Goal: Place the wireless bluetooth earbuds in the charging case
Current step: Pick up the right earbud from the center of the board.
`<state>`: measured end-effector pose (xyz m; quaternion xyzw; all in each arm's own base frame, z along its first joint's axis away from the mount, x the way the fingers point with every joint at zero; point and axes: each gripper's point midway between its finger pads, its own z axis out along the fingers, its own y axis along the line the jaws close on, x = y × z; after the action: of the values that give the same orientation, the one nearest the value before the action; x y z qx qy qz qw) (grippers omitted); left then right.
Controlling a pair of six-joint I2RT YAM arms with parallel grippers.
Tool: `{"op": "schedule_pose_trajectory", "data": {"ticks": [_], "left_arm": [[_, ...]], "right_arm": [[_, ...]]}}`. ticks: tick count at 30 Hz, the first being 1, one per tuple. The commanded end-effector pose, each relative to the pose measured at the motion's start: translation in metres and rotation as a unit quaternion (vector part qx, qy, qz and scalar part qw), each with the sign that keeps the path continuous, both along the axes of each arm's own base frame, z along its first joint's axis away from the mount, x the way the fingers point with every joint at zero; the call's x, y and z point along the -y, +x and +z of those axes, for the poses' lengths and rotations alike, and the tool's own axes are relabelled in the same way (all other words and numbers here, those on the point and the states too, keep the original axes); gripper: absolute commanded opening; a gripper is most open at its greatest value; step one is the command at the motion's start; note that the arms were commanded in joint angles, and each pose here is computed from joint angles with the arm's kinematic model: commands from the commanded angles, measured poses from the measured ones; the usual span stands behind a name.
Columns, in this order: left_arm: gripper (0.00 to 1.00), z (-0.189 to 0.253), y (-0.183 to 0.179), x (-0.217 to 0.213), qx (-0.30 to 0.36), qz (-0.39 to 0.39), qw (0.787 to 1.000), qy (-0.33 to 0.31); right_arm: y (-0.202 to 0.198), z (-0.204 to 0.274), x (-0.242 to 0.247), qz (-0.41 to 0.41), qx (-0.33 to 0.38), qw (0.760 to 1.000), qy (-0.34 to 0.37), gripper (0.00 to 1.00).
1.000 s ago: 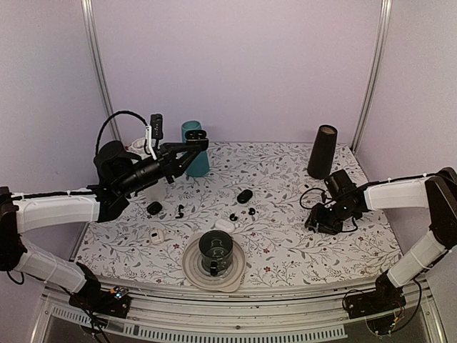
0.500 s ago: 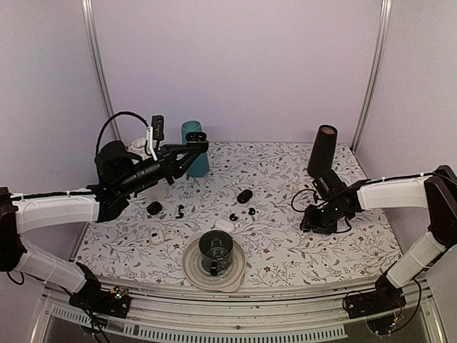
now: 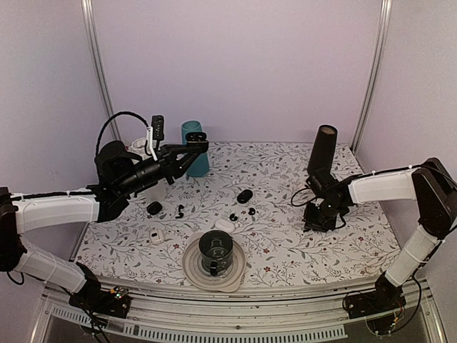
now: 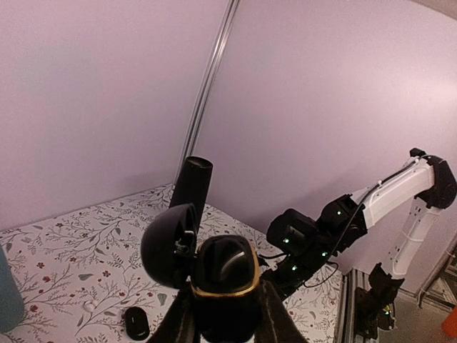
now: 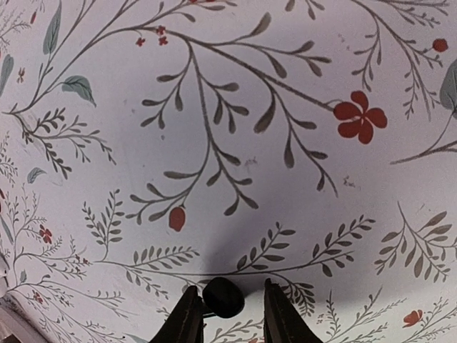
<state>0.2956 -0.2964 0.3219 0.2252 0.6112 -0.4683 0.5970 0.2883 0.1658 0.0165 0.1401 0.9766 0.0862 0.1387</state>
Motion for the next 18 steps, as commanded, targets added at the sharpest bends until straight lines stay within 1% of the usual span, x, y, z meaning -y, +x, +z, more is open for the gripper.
{"op": "schedule_pose_trajectory", "data": {"ticks": [1,10,16,18], "left_arm": [[0.0,0.022,0.0,-0.007,0.029,0.009,0.999,-0.013],[0.0,0.022,0.0,-0.008,0.029,0.012,0.999,-0.014],[0.0,0.022,-0.001,-0.008,0.03,0.01,0.999,-0.014],[0.0,0.021,0.0,-0.008,0.029,0.01,0.999,-0.013]], "right_arm": [[0.012,0.003,-0.003,-0.01,0.008,1.0,-0.017,0.27],[0.018,0.001,-0.027,0.045,0.003,0.998,-0.047,0.24],[0.018,0.002,-0.025,0.072,0.003,0.995,-0.072,0.24],[0.017,0.004,-0.025,0.09,0.008,0.993,-0.078,0.26]]}}
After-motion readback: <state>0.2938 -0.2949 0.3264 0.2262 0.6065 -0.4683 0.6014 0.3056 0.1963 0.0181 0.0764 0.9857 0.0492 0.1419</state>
